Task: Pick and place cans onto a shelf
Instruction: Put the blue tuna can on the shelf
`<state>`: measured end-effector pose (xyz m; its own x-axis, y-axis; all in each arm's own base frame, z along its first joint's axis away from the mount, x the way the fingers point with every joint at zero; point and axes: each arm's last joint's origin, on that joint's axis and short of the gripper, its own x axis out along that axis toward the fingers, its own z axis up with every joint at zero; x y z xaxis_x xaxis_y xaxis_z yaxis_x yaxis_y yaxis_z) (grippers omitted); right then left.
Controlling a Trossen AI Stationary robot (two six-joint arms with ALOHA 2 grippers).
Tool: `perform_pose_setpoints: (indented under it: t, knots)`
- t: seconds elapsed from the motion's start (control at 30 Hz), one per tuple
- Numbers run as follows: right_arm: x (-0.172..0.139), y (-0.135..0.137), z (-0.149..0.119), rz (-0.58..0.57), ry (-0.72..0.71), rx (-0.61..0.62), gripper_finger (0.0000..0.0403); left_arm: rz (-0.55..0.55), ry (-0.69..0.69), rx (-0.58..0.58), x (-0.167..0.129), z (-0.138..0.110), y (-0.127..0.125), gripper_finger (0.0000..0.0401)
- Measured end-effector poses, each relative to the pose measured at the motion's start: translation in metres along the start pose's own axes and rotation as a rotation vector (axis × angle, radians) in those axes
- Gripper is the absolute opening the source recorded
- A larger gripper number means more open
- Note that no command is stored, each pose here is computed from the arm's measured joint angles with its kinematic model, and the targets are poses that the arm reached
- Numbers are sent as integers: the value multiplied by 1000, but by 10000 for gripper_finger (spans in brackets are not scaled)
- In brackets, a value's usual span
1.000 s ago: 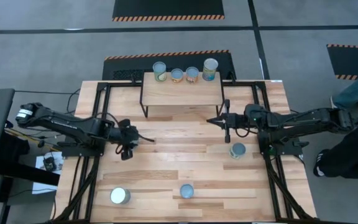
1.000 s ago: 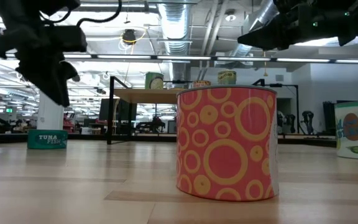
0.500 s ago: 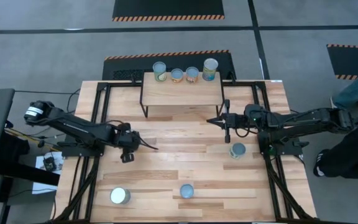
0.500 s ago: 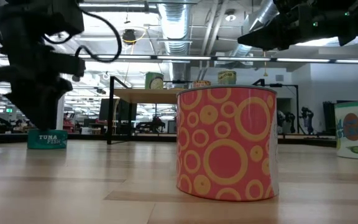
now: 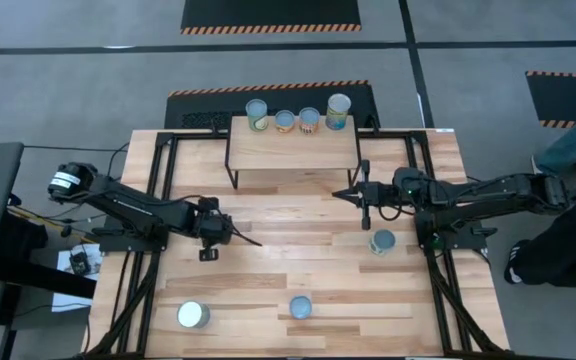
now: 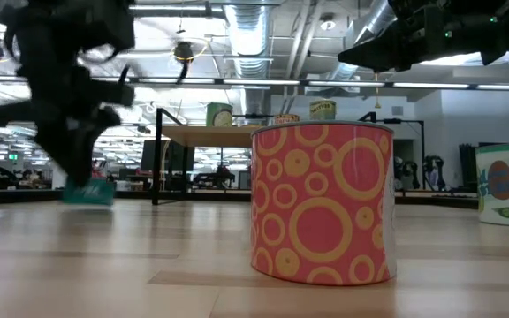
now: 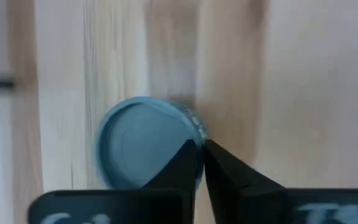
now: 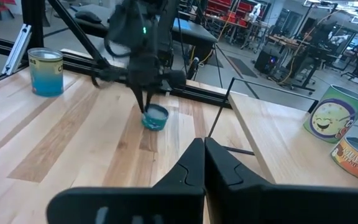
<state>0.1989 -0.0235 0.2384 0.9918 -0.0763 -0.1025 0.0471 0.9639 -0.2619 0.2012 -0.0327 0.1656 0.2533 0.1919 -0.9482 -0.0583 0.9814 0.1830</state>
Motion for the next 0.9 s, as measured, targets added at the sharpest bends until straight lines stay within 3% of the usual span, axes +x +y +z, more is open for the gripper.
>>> perform_pose_setpoints:
  t: [0.27,0.5,0.6,0.73,0.9]
  knots:
    - [0,0,0,-1,1,1,14,-73,-261,22,-69,61,7,2]
    - [0,0,0,-1,0,2,15,38,-462,100,-130,105,51,1]
    - [0,0,0,0,2,2,14,95,-519,102,-137,121,82,1]
    - [0,0,0,1,4,2,14,83,-536,94,-129,141,122,0]
    - [0,0,-1,0,6,2,16,113,-425,83,-97,165,164,0]
